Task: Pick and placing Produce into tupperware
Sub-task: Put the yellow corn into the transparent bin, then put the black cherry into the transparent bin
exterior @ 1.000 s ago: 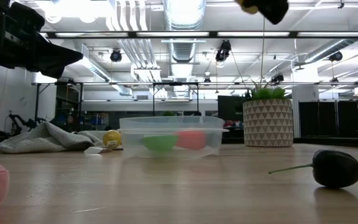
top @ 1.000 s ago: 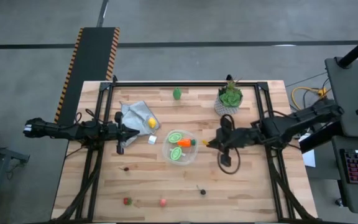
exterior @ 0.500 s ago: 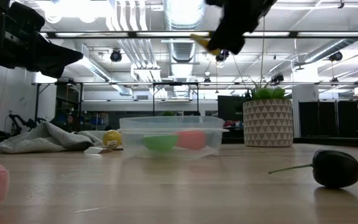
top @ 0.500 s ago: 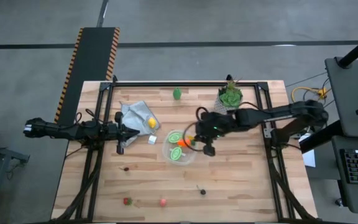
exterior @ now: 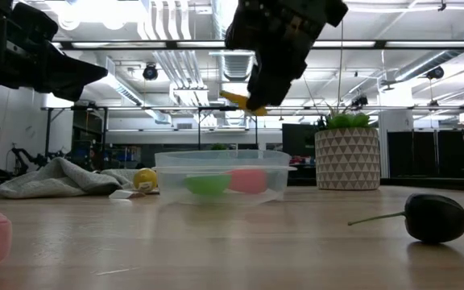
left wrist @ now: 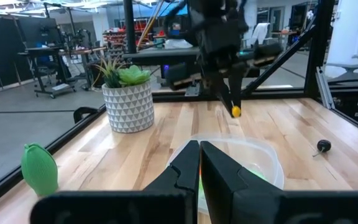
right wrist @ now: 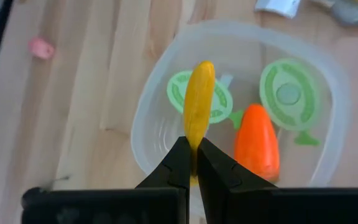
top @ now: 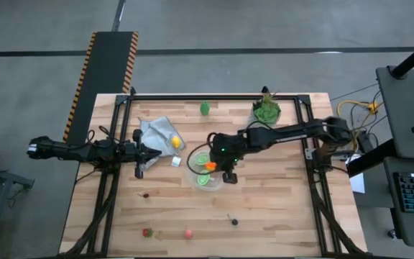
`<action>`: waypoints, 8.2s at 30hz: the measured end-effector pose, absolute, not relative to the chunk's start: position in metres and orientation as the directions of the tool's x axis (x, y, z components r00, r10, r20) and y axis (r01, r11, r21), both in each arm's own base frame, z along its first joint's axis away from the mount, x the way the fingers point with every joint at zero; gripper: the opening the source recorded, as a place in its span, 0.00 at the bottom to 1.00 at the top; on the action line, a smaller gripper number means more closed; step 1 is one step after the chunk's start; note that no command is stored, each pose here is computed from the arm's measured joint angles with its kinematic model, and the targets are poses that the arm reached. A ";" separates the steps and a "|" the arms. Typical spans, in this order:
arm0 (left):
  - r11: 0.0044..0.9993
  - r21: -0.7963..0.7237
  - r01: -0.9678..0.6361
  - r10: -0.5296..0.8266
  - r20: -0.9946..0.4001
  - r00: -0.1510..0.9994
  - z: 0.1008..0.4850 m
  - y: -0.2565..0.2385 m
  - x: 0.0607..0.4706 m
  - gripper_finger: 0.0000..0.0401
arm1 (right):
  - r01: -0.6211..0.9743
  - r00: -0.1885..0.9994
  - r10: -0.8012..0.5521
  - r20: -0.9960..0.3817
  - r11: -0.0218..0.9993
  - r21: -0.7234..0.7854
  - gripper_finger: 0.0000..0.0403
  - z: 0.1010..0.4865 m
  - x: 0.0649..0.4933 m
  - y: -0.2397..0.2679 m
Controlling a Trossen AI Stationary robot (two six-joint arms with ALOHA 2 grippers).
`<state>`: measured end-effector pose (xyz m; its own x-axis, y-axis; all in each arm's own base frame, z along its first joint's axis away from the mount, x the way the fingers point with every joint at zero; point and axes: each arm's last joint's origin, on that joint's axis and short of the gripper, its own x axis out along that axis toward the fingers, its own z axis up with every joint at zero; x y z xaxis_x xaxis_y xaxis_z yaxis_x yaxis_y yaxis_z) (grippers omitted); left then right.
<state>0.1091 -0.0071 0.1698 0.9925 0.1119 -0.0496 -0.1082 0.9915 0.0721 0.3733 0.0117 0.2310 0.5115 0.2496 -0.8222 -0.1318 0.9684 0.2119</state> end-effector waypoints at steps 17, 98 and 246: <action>0.991 0.077 -0.107 0.112 -0.058 0.992 0.169 -0.007 0.109 0.00 | -0.110 0.356 0.264 -0.897 0.964 0.240 0.02 0.187 0.389 0.012; 0.991 0.079 -0.106 0.112 -0.082 0.990 0.167 -0.007 0.111 0.00 | 0.127 0.765 0.028 -0.643 0.973 0.194 0.17 0.334 0.238 0.217; 0.996 0.086 -0.003 0.002 0.002 1.000 0.175 -0.011 0.113 0.00 | 0.579 -0.011 0.125 -0.992 0.810 0.095 0.23 0.147 0.371 0.231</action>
